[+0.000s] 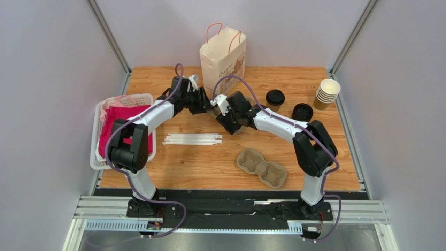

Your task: Pack the takeout coffee

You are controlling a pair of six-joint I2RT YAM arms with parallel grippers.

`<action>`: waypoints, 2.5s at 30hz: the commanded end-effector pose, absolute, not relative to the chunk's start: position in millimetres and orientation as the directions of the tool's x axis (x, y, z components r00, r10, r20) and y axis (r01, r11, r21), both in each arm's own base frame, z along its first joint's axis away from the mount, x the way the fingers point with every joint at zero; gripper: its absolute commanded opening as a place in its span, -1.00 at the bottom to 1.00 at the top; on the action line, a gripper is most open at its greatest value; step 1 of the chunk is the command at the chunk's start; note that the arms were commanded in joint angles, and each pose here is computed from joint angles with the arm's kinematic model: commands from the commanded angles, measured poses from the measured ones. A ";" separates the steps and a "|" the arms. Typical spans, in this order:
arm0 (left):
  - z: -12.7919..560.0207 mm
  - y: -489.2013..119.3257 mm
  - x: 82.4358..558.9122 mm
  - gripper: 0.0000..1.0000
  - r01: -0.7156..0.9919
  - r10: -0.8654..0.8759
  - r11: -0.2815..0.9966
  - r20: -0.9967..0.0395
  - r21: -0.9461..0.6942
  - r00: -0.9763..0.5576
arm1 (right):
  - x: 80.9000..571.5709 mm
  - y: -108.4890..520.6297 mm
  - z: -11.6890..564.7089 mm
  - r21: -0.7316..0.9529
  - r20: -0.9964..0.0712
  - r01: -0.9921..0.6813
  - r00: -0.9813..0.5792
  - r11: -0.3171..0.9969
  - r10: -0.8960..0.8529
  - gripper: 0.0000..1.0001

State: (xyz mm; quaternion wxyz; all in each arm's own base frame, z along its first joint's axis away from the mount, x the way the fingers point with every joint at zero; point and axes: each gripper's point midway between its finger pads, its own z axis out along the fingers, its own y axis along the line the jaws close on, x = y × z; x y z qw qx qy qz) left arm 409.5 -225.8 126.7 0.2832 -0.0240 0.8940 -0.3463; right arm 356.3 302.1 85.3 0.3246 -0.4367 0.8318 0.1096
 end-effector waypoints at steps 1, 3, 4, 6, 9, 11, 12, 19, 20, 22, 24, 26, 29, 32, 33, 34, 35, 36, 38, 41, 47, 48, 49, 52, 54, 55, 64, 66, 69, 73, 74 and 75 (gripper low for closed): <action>131.9 -227.2 415.9 0.09 0.161 -0.255 0.743 -0.498 -0.649 -0.829 | 370.4 316.0 94.6 -0.114 -0.686 -0.799 -0.367 0.591 -0.628 0.12; 131.4 -227.5 415.7 0.09 0.158 -0.257 0.742 -0.494 -0.651 -0.831 | 366.4 313.9 89.6 -0.102 -0.678 -0.802 -0.377 0.589 -0.631 0.15; 131.5 -227.7 415.5 0.09 0.158 -0.257 0.741 -0.494 -0.652 -0.831 | 363.6 315.2 88.5 -0.090 -0.678 -0.806 -0.380 0.585 -0.629 0.17; 131.9 -227.6 415.3 0.09 0.160 -0.255 0.742 -0.495 -0.651 -0.831 | 361.1 316.7 91.9 -0.085 -0.686 -0.808 -0.377 0.583 -0.623 0.23; 130.9 -227.3 416.0 0.09 0.157 -0.256 0.742 -0.492 -0.652 -0.832 | 359.1 317.7 87.9 -0.089 -0.683 -0.811 -0.374 0.579 -0.628 0.24; 131.0 -227.5 415.8 0.09 0.157 -0.256 0.741 -0.490 -0.653 -0.833 | 361.4 316.8 83.9 -0.109 -0.672 -0.807 -0.370 0.580 -0.641 0.20; 131.4 -227.1 416.2 0.09 0.157 -0.257 0.740 -0.491 -0.654 -0.832 | 362.3 316.0 78.0 -0.113 -0.664 -0.806 -0.373 0.580 -0.648 0.18; 145.7 -220.2 411.2 0.08 0.165 -0.263 0.730 -0.495 -0.663 -0.828 | 362.9 307.6 75.6 -0.146 -0.641 -0.800 -0.371 0.581 -0.672 -0.42; 149.4 -219.0 409.6 0.08 0.169 -0.263 0.727 -0.498 -0.665 -0.826 | 362.2 305.3 78.6 -0.156 -0.636 -0.803 -0.364 0.576 -0.680 -0.64; 167.0 -218.4 402.8 0.08 0.199 -0.258 0.712 -0.515 -0.674 -0.818 | 363.3 302.0 91.4 -0.183 -0.642 -0.802 -0.341 0.569 -0.687 -0.89; 188.9 -215.4 394.4 0.08 0.241 -0.253 0.695 -0.544 -0.677 -0.800 | 363.8 298.3 104.7 -0.217 -0.638 -0.808 -0.307 0.547 -0.706 -1.00; 204.0 -208.9 389.4 0.08 0.263 -0.255 0.688 -0.564 -0.676 -0.785 | 363.2 292.6 124.0 -0.243 -0.645 -0.806 -0.282 0.540 -0.711 -1.00; 236.4 -193.0 377.9 0.08 0.306 -0.266 0.678 -0.611 -0.668 -0.746 | 363.4 286.1 158.6 -0.295 -0.655 -0.811 -0.214 0.506 -0.725 -1.00; 263.0 -179.0 364.3 0.08 0.355 -0.262 0.674 -0.659 -0.648 -0.705 | 362.8 278.0 185.9 -0.375 -0.640 -0.818 -0.112 0.437 -0.760 -1.00; 272.3 -170.2 358.4 0.08 0.372 -0.256 0.682 -0.682 -0.629 -0.685 | 362.5 275.7 189.2 -0.395 -0.630 -0.820 -0.086 0.413 -0.772 -1.00; 275.2 -165.5 356.0 0.08 0.375 -0.252 0.690 -0.691 -0.620 -0.678 | 364.9 272.5 193.2 -0.443 -0.598 -0.823 -0.025 0.356 -0.801 -1.00; 277.2 -161.3 353.0 0.08 0.376 -0.250 0.694 -0.696 -0.614 -0.674 | 364.9 270.0 194.4 -0.462 -0.580 -0.824 0.002 0.327 -0.815 -1.00; 281.2 -154.9 347.6 0.08 0.380 -0.247 0.699 -0.703 -0.606 -0.667 | 366.7 267.8 195.4 -0.484 -0.560 -0.824 0.034 0.294 -0.828 -1.00; 279.3 -148.2 342.5 0.08 0.370 -0.248 0.706 -0.700 -0.604 -0.670 | 373.1 262.5 196.1 -0.532 -0.503 -0.821 0.108 0.208 -0.857 -1.00; 281.2 -140.5 335.4 0.08 0.363 -0.262 0.708 -0.702 -0.606 -0.662 | 386.0 257.6 193.7 -0.578 -0.418 -0.809 0.178 0.110 -0.891 -1.00; 280.7 -135.4 328.8 0.09 0.346 -0.273 0.711 -0.694 -0.612 -0.666 | 428.5 248.1 183.2 -0.636 -0.277 -0.772 0.244 -0.013 -0.929 -1.00; 281.4 -134.8 329.1 0.09 0.345 -0.276 0.712 -0.695 -0.612 -0.663 | 434.3 247.0 182.4 -0.638 -0.272 -0.770 0.240 -0.012 -0.932 -1.00; 280.9 -135.0 328.8 0.09 0.344 -0.277 0.711 -0.693 -0.614 -0.665 | 439.5 248.6 171.8 -0.627 -0.259 -0.779 0.236 -0.022 -0.937 -1.00; 279.0 -133.3 329.3 0.09 0.332 -0.285 0.712 -0.687 -0.618 -0.669 | 451.3 252.0 165.0 -0.625 -0.240 -0.780 0.232 -0.033 -0.943 -1.00; 276.9 -132.0 329.6 0.10 0.326 -0.286 0.715 -0.684 -0.619 -0.671 | 456.6 253.3 162.3 -0.627 -0.231 -0.778 0.227 -0.034 -0.946 -1.00; 276.9 -131.4 330.0 0.10 0.323 -0.288 0.716 -0.683 -0.619 -0.671 | 457.2 253.8 158.7 -0.621 -0.228 -0.783 0.224 -0.036 -0.947 -1.00; 268.0 -129.1 332.0 0.10 0.298 -0.299 0.713 -0.660 -0.635 -0.689 | 464.9 252.0 131.4 -0.589 -0.206 -0.808 0.163 -0.011 -0.965 -0.78; 265.9 -129.0 332.4 0.10 0.291 -0.301 0.711 -0.651 -0.640 -0.697 | 466.8 247.9 128.9 -0.592 -0.188 -0.806 0.149 -0.009 -0.971 -0.50; 264.2 -129.3 332.2 0.10 0.285 -0.304 0.705 -0.640 -0.649 -0.705 | 465.2 249.0 135.5 -0.596 -0.196 -0.803 0.142 0.003 -0.970 -0.06; 263.7 -128.8 331.7 0.10 0.282 -0.305 0.703 -0.635 -0.653 -0.710 | 455.0 248.2 163.5 -0.599 -0.221 -0.800 0.125 0.034 -0.967 0.21; 266.6 -128.5 331.1 0.10 0.288 -0.306 0.703 -0.641 -0.651 -0.704 | 452.3 247.9 171.8 -0.600 -0.233 -0.799 0.119 0.047 -0.965 0.27; 267.3 -128.5 330.5 0.10 0.290 -0.305 0.703 -0.643 -0.649 -0.702 | 450.0 252.0 188.0 -0.603 -0.275 -0.793 0.108 0.084 -0.955 0.32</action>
